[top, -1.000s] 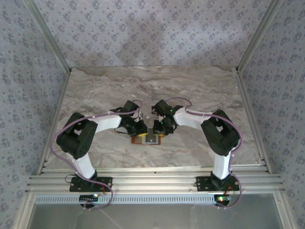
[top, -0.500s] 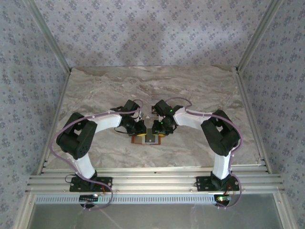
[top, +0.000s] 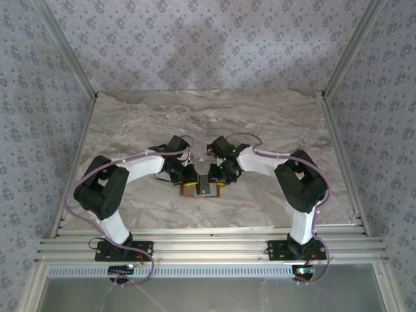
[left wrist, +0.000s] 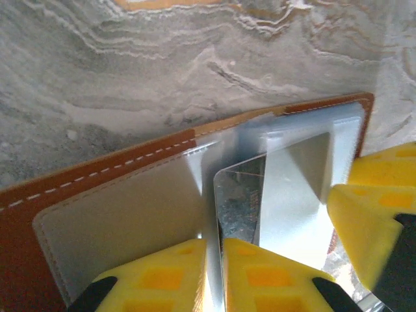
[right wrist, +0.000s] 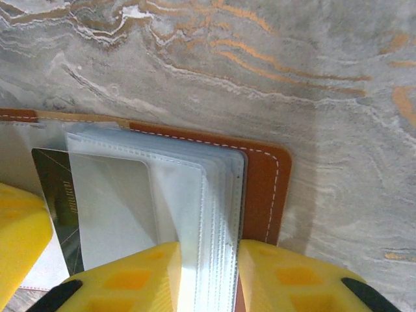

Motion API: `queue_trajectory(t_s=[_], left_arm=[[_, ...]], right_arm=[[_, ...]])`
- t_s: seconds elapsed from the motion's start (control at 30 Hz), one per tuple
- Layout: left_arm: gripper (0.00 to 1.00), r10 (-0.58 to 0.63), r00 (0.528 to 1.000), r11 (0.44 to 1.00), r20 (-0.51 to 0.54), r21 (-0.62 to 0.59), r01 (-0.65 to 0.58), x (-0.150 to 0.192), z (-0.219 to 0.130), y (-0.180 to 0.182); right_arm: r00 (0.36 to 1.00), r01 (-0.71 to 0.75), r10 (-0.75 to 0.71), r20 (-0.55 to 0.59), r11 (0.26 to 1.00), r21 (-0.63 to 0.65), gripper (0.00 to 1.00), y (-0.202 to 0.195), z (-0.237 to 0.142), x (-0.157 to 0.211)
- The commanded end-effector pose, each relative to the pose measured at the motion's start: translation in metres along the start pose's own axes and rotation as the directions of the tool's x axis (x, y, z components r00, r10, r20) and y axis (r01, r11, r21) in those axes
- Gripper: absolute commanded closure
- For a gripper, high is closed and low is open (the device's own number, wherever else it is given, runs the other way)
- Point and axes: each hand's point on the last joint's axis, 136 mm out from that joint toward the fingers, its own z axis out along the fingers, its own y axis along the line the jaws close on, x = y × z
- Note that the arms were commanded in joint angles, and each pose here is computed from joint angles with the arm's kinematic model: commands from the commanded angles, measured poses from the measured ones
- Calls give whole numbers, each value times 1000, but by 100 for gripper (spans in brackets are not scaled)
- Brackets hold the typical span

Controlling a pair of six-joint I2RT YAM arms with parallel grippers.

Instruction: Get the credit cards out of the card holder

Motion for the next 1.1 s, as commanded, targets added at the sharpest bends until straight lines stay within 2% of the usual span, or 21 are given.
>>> queue_trajectory(t_s=[0.0,0.13,0.33,0.5,0.87,1.07], left_arm=[[81,1,999,997,32,80,-4,-6,-13,-23],[76,-13,999,993,32,114,9,-8,-13,-30],[73,-47,998,995,39,90,43,-8,-9,-15],[70,-73,997,985,27,159,67,-6,-1,-13],[72,-82,997,972,-12,220,83,-3,10,-13],[72,-87,996,976,-19,197,89,-2,12,-8]], right_arm=[[999,-19,22,-44,997,78,70,-23,4,15],[999,-18,21,-44,997,75,72,-23,4,15],[999,-19,23,-47,997,75,72,-24,5,17],[999,-20,23,-45,997,73,72,-24,4,16],[999,-21,23,-39,997,73,72,-24,2,16],[999,-23,25,-35,997,71,73,-23,2,16]])
